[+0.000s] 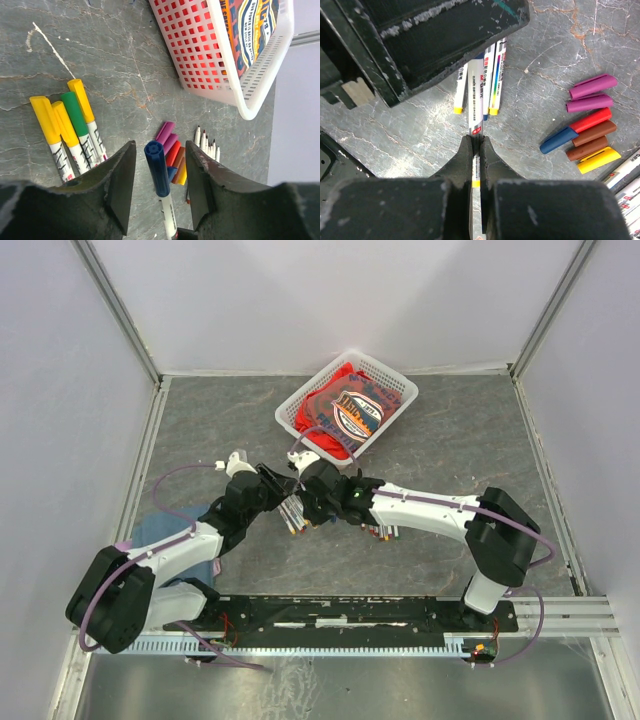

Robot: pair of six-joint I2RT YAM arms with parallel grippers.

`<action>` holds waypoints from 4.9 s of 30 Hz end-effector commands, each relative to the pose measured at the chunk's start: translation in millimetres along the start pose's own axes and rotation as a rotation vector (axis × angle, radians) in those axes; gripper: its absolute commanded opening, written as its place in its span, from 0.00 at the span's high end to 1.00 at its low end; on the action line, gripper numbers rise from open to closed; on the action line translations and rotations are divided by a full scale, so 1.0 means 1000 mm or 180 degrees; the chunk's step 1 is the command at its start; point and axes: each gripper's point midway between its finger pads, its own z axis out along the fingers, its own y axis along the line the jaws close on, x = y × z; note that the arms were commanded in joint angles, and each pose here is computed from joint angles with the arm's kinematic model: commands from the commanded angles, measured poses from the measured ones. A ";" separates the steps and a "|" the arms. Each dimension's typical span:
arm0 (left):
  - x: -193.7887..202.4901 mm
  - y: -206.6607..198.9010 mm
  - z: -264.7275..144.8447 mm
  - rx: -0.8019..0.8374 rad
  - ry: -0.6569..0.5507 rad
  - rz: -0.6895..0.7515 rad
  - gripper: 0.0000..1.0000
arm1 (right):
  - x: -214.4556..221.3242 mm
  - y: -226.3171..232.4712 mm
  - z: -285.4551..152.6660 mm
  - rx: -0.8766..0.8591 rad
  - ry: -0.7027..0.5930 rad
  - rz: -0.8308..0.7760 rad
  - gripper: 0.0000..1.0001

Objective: Open the pen caps

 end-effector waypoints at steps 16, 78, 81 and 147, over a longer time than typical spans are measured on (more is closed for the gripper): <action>-0.002 -0.021 0.002 0.0346 0.0043 -0.0220 0.81 | -0.020 0.010 -0.016 -0.0117 -0.0269 0.0004 0.99; -0.049 -0.094 0.015 0.0492 -0.0610 -0.0063 0.97 | 0.004 -0.068 -0.017 0.0778 -0.0288 0.0208 0.99; -0.050 -0.096 0.011 0.0611 -0.0630 -0.0060 0.97 | 0.000 -0.054 -0.022 0.0326 -0.0403 0.0421 0.99; 0.093 -0.020 0.069 -0.0205 0.0773 0.1605 0.69 | 0.079 -0.207 -0.052 0.1782 0.0219 0.1097 0.81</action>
